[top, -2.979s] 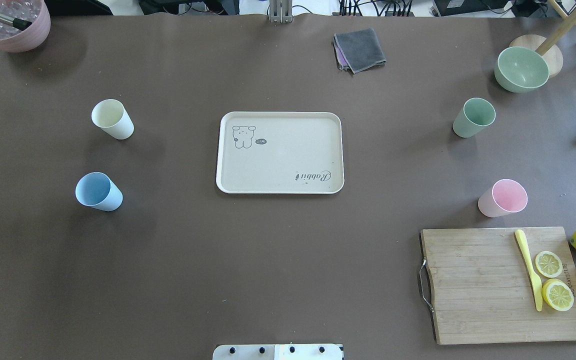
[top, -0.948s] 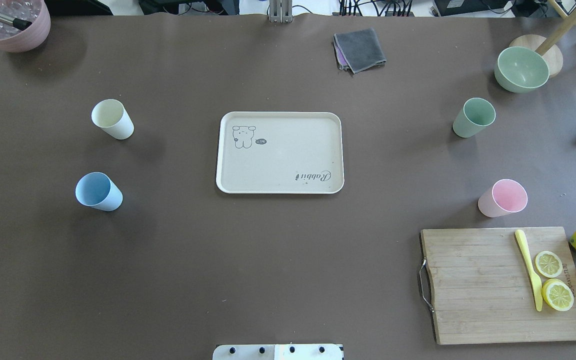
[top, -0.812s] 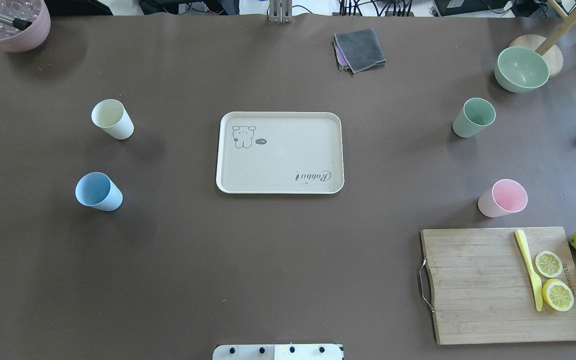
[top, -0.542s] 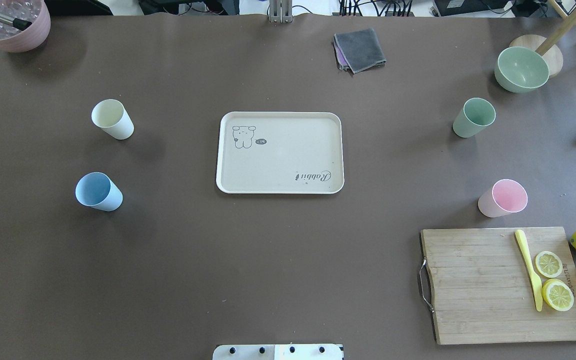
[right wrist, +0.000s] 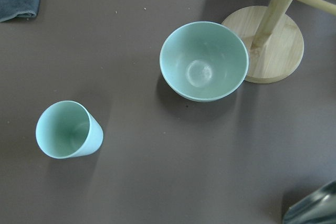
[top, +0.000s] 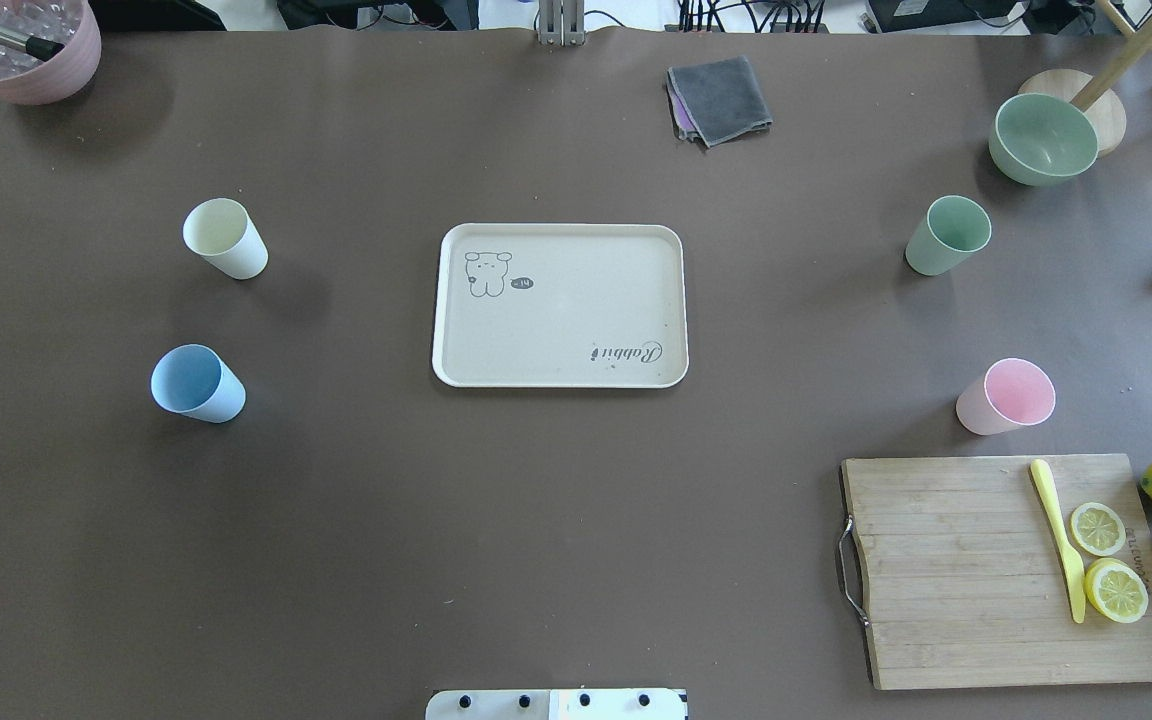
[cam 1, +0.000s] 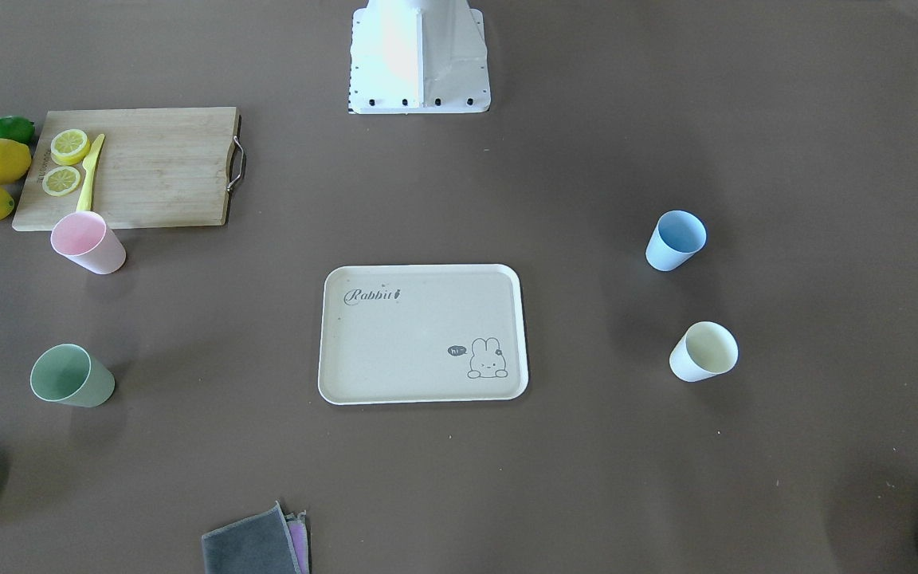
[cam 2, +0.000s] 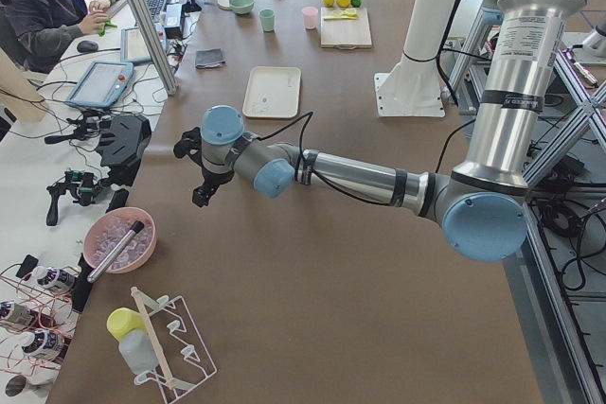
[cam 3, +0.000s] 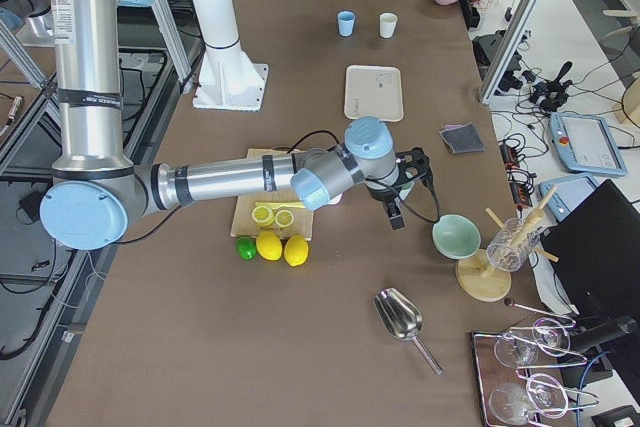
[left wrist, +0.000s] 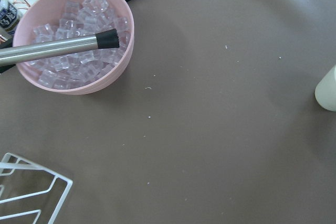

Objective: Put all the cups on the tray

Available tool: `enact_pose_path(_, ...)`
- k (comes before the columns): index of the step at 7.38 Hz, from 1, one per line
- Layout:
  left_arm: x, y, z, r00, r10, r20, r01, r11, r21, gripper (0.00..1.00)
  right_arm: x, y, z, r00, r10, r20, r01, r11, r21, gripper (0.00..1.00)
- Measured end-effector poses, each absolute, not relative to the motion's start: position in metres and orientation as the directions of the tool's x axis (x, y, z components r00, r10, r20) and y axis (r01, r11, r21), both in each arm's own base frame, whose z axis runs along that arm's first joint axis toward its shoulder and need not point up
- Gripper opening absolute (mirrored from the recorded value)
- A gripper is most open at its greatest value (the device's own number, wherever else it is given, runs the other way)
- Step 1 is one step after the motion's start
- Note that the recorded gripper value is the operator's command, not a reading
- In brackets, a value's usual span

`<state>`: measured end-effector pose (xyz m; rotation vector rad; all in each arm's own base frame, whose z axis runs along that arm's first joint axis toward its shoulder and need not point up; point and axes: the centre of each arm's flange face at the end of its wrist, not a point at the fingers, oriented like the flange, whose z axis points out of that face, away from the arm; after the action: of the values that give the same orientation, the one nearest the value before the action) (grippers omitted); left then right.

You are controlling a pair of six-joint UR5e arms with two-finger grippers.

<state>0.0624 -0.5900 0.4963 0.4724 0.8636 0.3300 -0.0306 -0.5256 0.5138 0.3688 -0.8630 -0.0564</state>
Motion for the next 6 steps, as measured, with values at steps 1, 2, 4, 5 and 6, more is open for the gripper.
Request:
enact_pose_path(1,0.101,-0.596,0.481,0.593,0.39,-0.704,-0.052,0.891,0.45,0.98,-0.055,-0.534,0.499,0.638,-0.132,0.759,-0.132,0.952,0.277,1.0)
enact_pose_path(2,0.134,-0.601,0.466,0.576,0.33,-0.748,-0.026,0.922,0.387,0.97,-0.083,-0.539,0.485,0.629,-0.059,0.775,-0.174,0.961,0.214,1.0)
enact_pose_path(4,0.205,-0.613,0.437,0.549,0.243,-0.8,0.002,0.956,0.293,0.96,-0.136,-0.538,0.46,0.625,0.051,0.779,-0.25,0.958,0.138,1.0)
enact_pose_path(5,0.235,-0.621,0.439,0.561,0.236,-0.794,0.006,0.957,0.289,0.89,-0.147,-0.537,0.456,0.625,0.066,0.778,-0.262,0.956,0.129,1.0)
enact_pose_path(6,0.261,-0.625,0.448,0.576,0.247,-0.78,0.003,0.953,0.304,0.84,-0.151,-0.536,0.455,0.627,0.071,0.776,-0.266,0.956,0.127,1.0)
